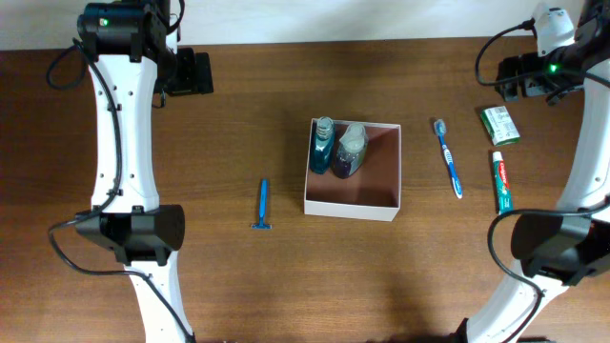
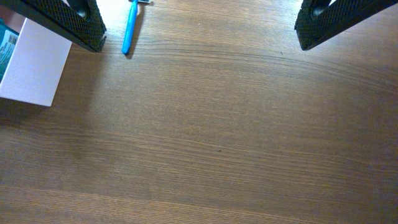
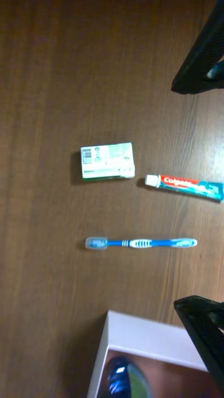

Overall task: Pack container
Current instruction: 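Move the right gripper toward the green-white soap bar box, then lower the right gripper onto the soap bar box and close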

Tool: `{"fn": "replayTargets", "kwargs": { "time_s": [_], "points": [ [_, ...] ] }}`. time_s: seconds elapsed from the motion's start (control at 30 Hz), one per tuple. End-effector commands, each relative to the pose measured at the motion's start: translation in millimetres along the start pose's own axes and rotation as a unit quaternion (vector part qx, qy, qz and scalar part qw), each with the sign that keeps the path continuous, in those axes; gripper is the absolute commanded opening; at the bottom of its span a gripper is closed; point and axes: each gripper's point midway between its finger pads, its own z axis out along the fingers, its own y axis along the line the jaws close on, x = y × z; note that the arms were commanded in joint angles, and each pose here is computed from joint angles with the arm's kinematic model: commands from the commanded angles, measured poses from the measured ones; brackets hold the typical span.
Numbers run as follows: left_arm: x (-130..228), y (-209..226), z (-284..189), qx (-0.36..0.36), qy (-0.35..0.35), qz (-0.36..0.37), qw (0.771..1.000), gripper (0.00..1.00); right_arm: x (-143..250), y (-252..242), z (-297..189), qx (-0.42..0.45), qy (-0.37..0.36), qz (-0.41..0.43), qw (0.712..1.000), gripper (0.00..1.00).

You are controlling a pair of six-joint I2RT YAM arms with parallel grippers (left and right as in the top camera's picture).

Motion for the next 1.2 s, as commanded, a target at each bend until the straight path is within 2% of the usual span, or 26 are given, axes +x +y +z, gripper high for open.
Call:
{"fn": "replayTargets", "kwargs": {
  "time_s": [0.0,0.2,0.47,0.8,1.0,1.17],
  "points": [
    [0,1,-5,0.002,-0.004,-0.006,1.0,0.99,14,-28,30,0.007,0.034,0.002,0.999,0.98],
    [0,1,-5,0.002,-0.004,-0.006,1.0,0.99,36,-63,73,0.003,0.069,0.04,0.997,0.98],
    [0,1,-5,0.002,-0.004,-0.006,1.0,0.99,37,-83,110,0.01,0.066,0.049,0.997,0.98],
    [0,1,-5,0.002,-0.004,-0.006,1.0,0.99,43,-65,169,-0.016,0.099,0.038,0.994,0.98],
    [0,1,-5,0.002,-0.004,-0.006,1.0,0.99,31,-50,185,-0.017,0.09,0.017,0.996,0.98],
    [0,1,-5,0.002,-0.004,-0.006,1.0,0.99,35,-54,196,-0.012,0.097,0.013,0.995,0.98]
  ]
}}
